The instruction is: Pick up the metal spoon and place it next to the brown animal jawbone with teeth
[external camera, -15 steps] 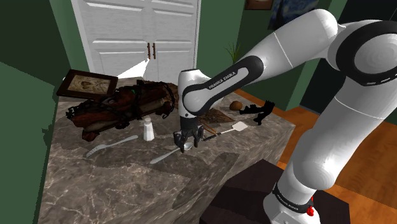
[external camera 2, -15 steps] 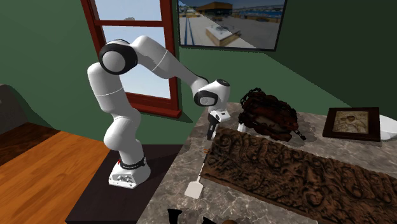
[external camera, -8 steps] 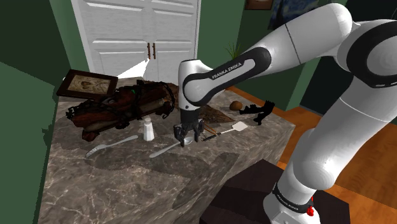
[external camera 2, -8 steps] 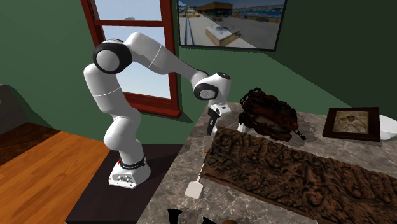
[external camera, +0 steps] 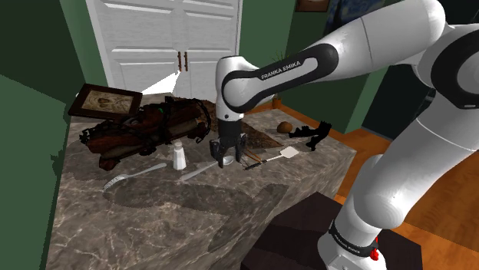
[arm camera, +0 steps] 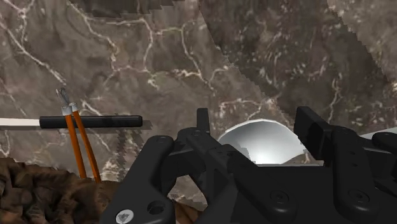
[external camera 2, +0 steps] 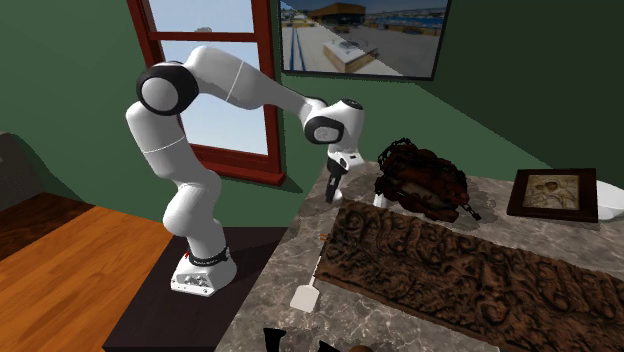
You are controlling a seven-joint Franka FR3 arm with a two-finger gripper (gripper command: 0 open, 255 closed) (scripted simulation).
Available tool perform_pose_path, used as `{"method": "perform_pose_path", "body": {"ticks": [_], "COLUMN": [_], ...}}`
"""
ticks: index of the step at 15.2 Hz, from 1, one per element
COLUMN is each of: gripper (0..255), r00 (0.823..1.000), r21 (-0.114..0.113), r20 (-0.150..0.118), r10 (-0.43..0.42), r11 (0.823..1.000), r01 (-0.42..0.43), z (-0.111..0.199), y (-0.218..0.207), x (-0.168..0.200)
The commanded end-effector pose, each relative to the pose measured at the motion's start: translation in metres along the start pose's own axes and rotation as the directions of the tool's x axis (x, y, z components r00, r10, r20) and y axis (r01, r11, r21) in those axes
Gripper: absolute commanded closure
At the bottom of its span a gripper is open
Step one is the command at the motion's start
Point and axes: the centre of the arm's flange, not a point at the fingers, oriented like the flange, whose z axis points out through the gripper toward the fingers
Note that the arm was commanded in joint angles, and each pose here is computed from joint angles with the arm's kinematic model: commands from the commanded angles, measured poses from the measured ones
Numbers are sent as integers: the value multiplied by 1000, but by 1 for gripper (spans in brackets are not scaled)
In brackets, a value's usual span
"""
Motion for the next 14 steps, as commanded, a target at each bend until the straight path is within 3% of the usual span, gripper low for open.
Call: {"method": "perform_pose_path", "body": {"ticks": [1, 14], "gripper": [255, 255], "r00": [1000, 1000], "r21": [0, 0], "r20": [0, 0], "r10": [0, 0], "r11": [1000, 1000], "r01": [0, 0], "z": [-11, -71], "y": [-1, 10], "x": [-1, -13]}}
